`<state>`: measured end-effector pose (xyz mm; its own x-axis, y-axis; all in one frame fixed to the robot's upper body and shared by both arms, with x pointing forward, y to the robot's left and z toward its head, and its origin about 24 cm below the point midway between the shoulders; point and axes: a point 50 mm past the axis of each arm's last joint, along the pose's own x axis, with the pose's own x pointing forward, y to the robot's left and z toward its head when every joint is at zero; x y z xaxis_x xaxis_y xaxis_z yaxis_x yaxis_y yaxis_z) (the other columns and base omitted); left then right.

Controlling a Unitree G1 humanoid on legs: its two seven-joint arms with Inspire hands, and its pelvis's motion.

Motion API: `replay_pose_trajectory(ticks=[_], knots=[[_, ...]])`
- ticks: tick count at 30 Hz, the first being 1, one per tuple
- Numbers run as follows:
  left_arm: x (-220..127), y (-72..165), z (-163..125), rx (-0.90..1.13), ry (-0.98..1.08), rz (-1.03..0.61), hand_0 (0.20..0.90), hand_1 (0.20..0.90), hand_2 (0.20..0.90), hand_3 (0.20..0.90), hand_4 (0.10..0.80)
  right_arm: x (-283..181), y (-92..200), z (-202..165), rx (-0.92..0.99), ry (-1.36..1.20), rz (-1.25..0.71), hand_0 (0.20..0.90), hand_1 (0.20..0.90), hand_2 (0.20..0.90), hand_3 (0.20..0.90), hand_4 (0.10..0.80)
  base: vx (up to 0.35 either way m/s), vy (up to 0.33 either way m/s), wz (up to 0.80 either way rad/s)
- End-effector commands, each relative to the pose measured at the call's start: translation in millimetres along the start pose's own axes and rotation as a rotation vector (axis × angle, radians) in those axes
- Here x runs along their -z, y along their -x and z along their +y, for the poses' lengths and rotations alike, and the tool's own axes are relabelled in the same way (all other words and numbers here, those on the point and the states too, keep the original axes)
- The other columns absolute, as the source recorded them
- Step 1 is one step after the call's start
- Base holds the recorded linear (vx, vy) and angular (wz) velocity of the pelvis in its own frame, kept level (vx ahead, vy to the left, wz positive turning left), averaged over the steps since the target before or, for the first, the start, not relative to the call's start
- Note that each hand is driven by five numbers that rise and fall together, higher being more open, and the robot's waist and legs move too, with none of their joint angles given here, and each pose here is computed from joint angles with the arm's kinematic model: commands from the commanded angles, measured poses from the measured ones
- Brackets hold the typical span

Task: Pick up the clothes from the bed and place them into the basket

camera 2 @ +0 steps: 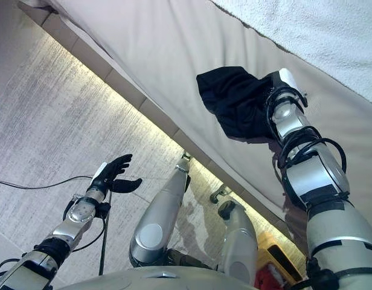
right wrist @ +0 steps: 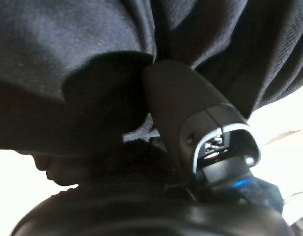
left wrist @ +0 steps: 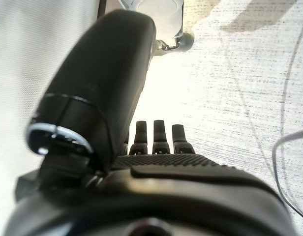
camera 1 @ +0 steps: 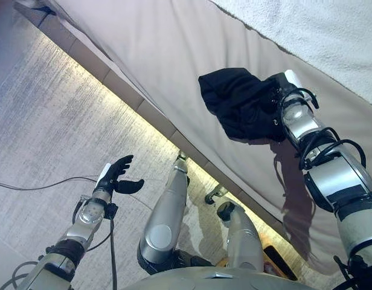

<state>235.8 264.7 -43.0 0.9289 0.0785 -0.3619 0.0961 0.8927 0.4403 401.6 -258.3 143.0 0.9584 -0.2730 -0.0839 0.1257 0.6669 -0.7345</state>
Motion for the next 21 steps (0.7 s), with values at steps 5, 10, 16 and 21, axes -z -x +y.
replay_pose_trajectory(ticks=[5,10,16,21], knots=[[17,15,2,-0.031,-0.049,0.017,0.9,0.9,0.9,0.9,0.8,33,8,-1,0.059,-0.451,0.037,0.3,0.3,0.3,0.2,0.1,-0.017,0.002,0.03],[30,22,-15,-0.012,-0.048,0.056,0.9,0.9,0.9,0.9,0.8,64,20,15,0.054,-0.84,0.053,0.3,0.3,0.3,0.2,0.1,-0.019,0.044,-0.1],[58,41,-51,0.036,-0.037,0.147,0.9,0.9,0.9,0.9,0.8,91,54,53,-0.074,-1.302,-0.044,0.3,0.3,0.3,0.2,0.1,0.022,0.088,-0.2],[75,57,-69,0.063,-0.033,0.226,0.9,0.9,0.9,0.9,0.8,91,99,83,-0.206,-1.546,-0.215,0.3,0.3,0.3,0.2,0.1,0.036,0.081,-0.19]])
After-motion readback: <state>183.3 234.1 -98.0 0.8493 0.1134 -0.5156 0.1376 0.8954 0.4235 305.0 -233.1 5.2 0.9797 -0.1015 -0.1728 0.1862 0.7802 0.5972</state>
